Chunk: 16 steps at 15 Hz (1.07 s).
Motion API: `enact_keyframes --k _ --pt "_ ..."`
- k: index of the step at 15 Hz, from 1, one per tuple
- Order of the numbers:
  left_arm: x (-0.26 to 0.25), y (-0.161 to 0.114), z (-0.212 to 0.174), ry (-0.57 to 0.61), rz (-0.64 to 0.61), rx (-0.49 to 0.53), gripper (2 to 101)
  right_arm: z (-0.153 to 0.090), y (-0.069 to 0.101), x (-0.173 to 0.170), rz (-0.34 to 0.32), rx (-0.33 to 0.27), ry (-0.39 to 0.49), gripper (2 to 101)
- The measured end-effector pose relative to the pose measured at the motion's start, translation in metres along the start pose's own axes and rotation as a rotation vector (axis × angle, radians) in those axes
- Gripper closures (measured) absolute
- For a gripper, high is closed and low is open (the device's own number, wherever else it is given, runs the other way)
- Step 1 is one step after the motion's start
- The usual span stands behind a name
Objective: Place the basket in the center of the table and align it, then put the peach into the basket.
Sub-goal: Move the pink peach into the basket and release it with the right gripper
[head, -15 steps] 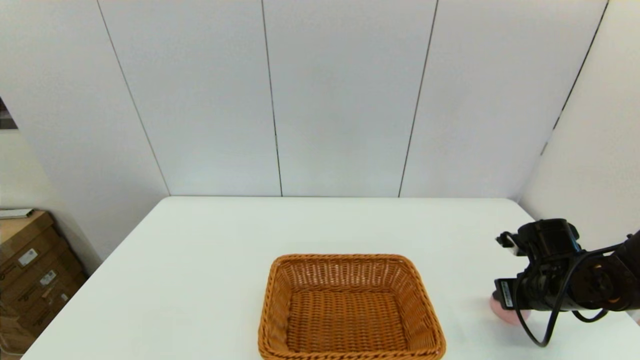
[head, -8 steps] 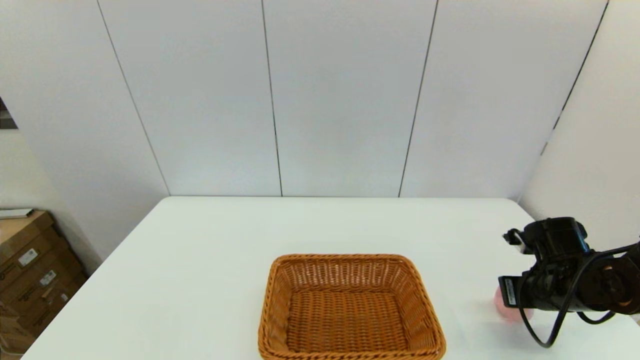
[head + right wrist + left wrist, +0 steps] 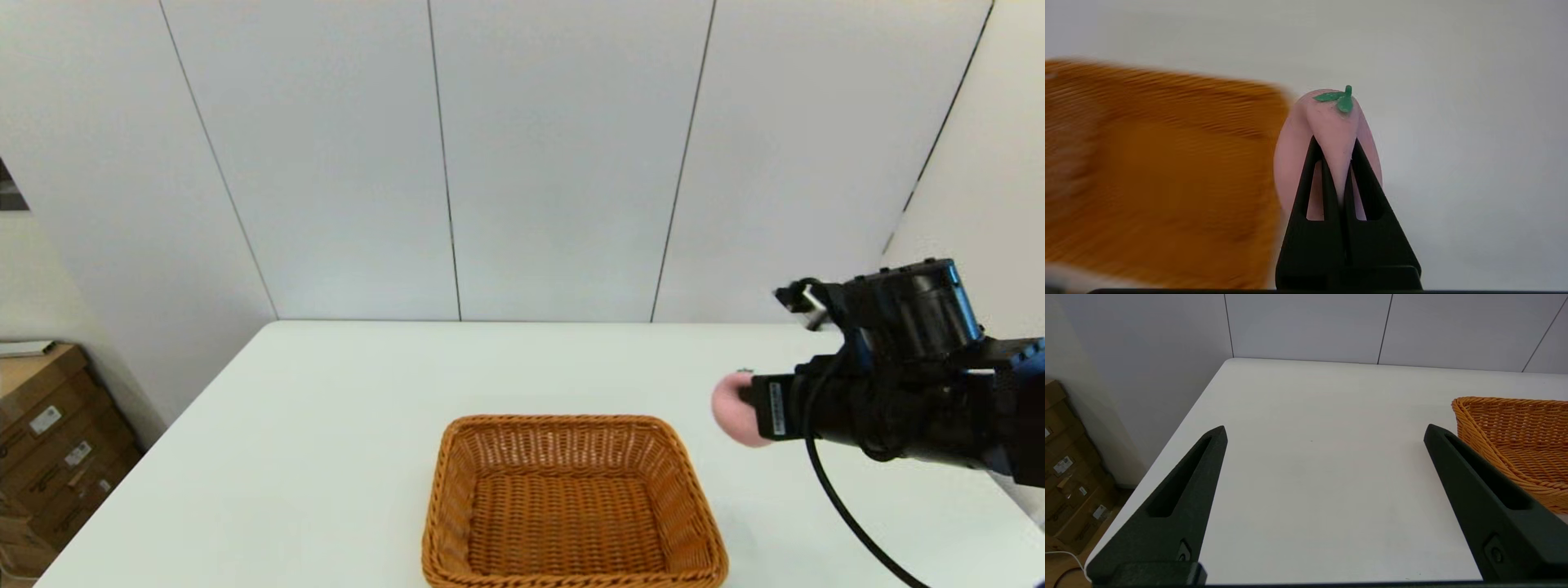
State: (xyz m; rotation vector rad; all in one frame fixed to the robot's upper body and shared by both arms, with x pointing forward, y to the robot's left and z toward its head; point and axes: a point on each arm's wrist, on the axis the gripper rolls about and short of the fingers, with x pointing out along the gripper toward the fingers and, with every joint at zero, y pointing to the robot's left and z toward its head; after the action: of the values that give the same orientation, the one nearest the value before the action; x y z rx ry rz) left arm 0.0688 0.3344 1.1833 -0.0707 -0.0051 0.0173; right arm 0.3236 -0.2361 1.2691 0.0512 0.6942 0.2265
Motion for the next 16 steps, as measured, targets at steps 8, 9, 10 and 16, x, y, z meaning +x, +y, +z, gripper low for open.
enact_keyframes --k 8,9,10,16 --pt "0.0 0.0 0.0 0.0 0.0 -0.001 5.4 -0.02 0.094 0.005 0.254 -0.204 0.099 97.9" --pt "0.0 0.0 0.0 0.0 -0.001 -0.001 5.4 -0.022 0.097 0.009 0.252 -0.214 0.116 92.5" --pt "0.0 0.0 0.0 0.0 0.0 -0.001 5.4 -0.023 0.099 0.014 0.248 -0.218 0.128 81.0" --pt "0.0 0.0 0.0 0.0 0.0 0.0 5.4 -0.022 0.095 0.031 0.205 -0.193 0.146 39.9"
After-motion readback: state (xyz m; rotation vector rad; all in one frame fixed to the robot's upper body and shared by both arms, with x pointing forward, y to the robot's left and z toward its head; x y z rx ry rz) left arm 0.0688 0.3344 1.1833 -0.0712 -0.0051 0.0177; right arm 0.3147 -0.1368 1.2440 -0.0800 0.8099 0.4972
